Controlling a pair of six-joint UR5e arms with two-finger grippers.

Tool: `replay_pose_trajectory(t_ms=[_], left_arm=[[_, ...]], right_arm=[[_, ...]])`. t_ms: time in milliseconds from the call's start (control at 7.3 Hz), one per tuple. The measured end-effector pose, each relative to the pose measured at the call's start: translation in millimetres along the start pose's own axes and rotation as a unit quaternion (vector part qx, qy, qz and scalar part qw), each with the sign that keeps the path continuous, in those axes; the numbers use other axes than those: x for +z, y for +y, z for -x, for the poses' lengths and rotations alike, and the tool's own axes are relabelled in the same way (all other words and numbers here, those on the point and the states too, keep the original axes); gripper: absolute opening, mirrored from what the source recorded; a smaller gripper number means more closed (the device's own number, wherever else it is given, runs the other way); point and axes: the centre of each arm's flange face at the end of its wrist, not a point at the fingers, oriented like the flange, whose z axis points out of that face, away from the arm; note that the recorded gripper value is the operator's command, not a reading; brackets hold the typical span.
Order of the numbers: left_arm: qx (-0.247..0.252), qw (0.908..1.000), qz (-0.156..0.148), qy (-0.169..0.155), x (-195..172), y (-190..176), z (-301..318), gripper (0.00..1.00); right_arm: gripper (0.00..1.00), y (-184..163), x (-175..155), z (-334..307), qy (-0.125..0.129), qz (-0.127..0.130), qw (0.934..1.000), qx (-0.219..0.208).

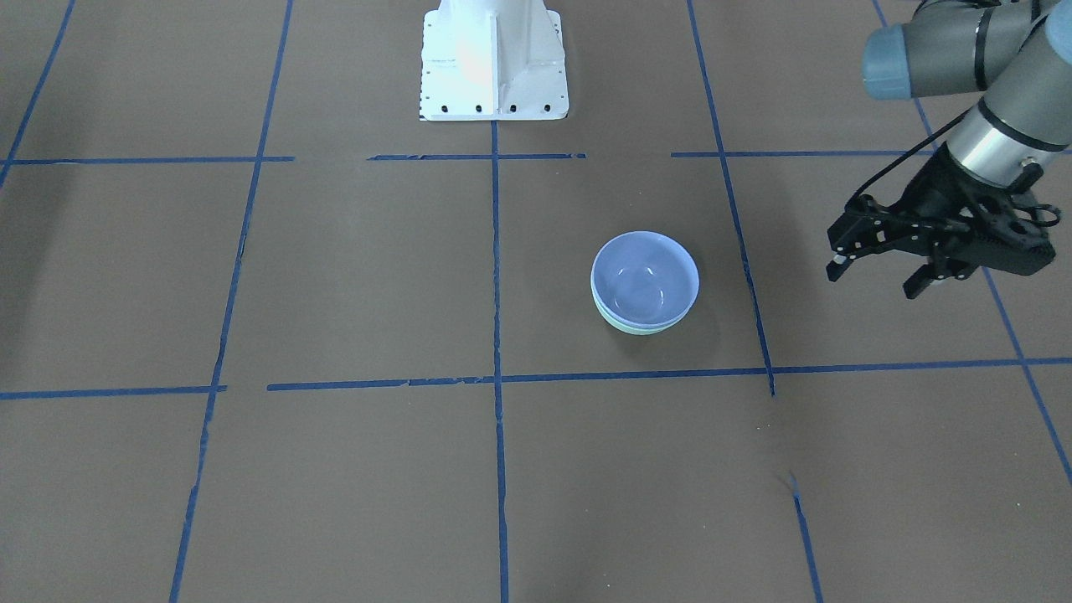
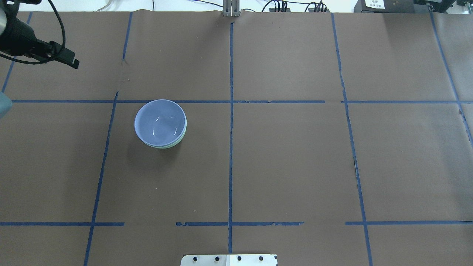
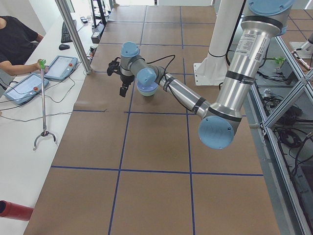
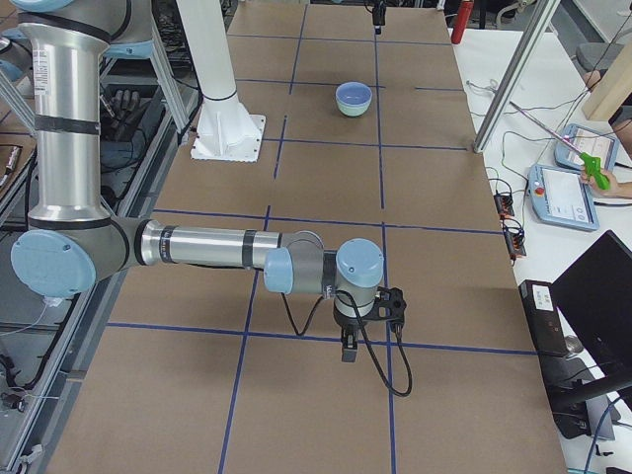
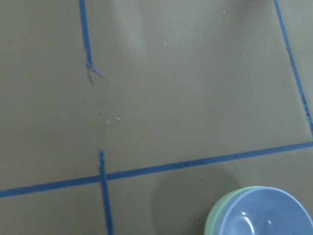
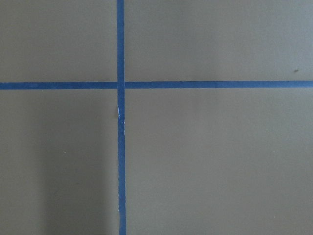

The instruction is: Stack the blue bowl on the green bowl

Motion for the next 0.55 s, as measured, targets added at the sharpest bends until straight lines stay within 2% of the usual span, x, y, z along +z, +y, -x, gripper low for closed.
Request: replay_pose_trajectory(t_ms=[274, 548], left_arm=[[0.062, 0.9972, 0.01, -0.041, -29.1, 2.3, 71.8, 1.0], [0.043, 0.9969, 0.026, -0.061, -58.7, 60.0, 184.0, 1.0]], right_arm=[[1.0, 0.1, 0.1, 0.0, 0.0, 0.0, 1.0, 0.0], [1.0, 0.0, 0.0, -0.1, 0.0, 0.0, 1.0, 0.0]])
